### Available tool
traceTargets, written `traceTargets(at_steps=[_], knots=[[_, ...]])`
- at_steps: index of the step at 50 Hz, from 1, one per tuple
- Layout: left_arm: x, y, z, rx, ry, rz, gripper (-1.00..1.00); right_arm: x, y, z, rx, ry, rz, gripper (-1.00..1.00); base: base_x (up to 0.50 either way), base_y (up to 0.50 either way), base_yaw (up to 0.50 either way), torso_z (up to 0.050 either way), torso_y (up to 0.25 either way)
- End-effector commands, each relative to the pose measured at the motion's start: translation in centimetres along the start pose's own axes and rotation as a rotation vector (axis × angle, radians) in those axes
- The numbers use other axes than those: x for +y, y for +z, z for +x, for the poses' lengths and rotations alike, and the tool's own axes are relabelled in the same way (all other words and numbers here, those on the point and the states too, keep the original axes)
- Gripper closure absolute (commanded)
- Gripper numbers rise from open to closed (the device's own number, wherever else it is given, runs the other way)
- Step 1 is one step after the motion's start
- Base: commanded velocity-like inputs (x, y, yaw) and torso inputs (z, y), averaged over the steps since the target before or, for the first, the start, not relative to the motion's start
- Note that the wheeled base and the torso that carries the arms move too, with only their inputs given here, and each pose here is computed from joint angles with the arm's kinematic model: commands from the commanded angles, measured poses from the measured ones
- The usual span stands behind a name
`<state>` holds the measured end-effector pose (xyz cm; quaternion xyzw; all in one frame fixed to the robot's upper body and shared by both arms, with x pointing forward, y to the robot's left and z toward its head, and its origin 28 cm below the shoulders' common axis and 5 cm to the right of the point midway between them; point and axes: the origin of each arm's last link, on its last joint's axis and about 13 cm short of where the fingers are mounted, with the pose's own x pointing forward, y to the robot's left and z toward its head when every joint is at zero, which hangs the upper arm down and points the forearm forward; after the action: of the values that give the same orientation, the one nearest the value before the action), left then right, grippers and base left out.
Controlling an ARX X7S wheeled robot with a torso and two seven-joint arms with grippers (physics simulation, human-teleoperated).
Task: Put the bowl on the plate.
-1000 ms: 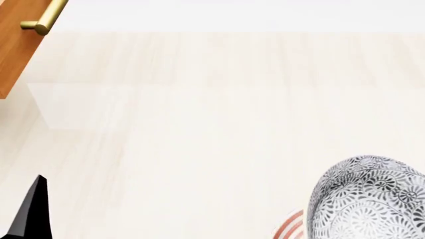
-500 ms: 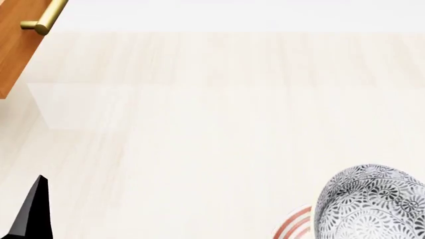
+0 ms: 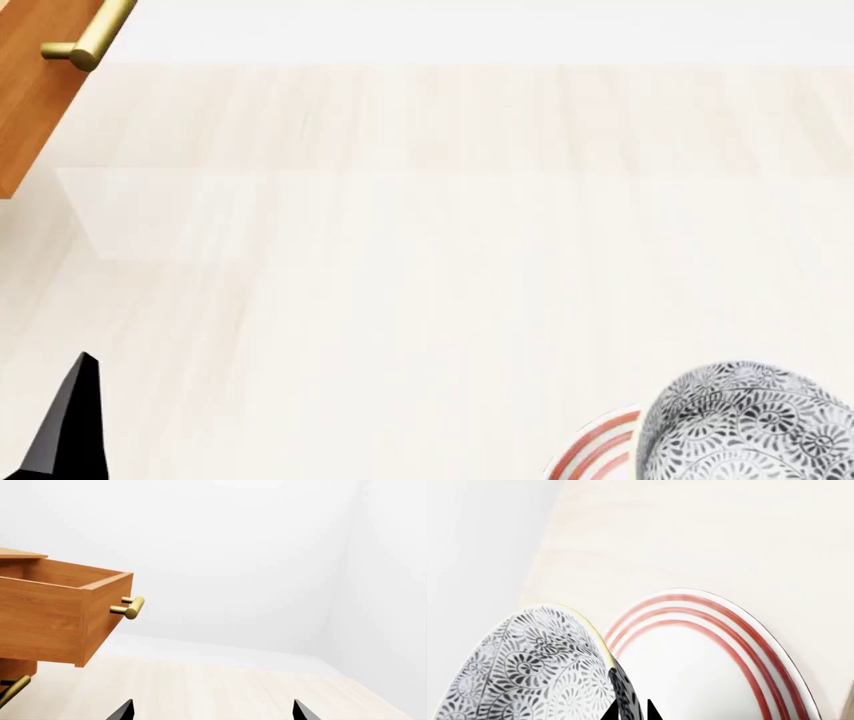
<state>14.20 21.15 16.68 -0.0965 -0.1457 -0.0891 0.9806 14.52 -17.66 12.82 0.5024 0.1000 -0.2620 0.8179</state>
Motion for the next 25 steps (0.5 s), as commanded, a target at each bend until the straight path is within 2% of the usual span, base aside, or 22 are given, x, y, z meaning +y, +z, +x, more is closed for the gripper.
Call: traceTargets(at_steps=[1, 25], knots=[[0.0, -0.1, 0.0, 0.003, -0.001, 0.001, -1.00, -0.5, -0.2, 0.8, -0.007, -0.011, -0.001, 1.00, 0.00, 0.00, 0.00, 0.000, 0.000], [0.1, 0.0, 0.0, 0.000, 0.001, -0.001, -1.00, -1.2, -0.9, 2.1, 0.004, -0.046, 0.003, 1.00, 0.00, 0.00, 0.00, 0.000, 0.000]])
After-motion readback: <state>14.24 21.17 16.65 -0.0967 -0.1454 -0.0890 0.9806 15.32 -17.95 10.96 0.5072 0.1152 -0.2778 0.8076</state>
